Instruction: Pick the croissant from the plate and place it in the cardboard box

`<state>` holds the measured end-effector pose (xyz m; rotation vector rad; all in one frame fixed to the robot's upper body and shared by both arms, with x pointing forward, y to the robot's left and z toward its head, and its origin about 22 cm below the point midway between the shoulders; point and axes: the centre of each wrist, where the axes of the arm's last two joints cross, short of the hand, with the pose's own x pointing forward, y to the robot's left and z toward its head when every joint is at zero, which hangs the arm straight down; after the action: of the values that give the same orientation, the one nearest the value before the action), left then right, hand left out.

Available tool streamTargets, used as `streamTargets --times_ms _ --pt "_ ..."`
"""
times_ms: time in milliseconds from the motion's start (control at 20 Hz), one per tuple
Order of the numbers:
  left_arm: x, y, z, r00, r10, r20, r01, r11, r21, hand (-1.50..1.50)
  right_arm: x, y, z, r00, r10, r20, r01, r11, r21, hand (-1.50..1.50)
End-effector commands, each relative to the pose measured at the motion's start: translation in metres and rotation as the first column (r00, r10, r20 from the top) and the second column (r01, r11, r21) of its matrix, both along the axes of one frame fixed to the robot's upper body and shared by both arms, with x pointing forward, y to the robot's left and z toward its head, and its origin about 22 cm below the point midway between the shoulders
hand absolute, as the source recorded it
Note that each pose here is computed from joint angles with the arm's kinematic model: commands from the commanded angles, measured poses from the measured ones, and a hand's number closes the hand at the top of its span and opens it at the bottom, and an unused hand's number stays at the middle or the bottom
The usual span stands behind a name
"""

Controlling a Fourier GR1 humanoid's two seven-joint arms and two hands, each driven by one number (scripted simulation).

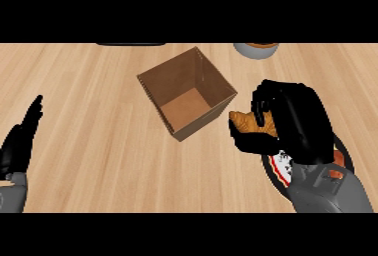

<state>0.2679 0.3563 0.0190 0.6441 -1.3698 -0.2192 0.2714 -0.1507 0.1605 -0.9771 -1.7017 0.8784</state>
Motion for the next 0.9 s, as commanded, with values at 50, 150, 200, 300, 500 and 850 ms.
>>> streamTargets --times_ms 50,150,200,300,500,850 --pt "-0.004 0.021 -0.003 1.0 -0.005 0.011 0.005 1.0 0.015 0.0 0.026 0.051 0.052 1.0 0.027 -0.003 -0.026 0.992 0.124 1.5" --pt "0.003 -0.004 -0.003 1.0 -0.018 -0.012 0.018 1.0 -0.011 0.0 0.05 0.066 0.044 1.0 0.007 -0.019 -0.005 0.992 0.126 1.5" --pt "0.006 0.003 0.013 1.0 0.007 0.014 -0.007 1.0 0.006 0.0 0.054 0.067 0.021 0.999 -0.002 -0.038 0.007 0.989 0.147 1.5" --pt "0.017 -0.005 0.009 1.0 -0.001 0.001 0.001 1.0 -0.002 0.0 0.075 0.072 0.022 0.997 0.006 -0.072 0.007 0.983 0.182 1.5" --pt "0.005 -0.002 -0.007 1.0 -0.005 0.006 0.005 1.0 0.005 0.0 0.106 0.089 0.018 0.994 0.003 -0.113 0.023 0.972 0.232 1.5" --pt "0.008 -0.004 -0.003 0.999 -0.05 0.01 0.05 0.999 0.018 0.0 0.138 0.119 0.0 0.987 -0.04 -0.156 0.072 0.976 0.204 1.5"
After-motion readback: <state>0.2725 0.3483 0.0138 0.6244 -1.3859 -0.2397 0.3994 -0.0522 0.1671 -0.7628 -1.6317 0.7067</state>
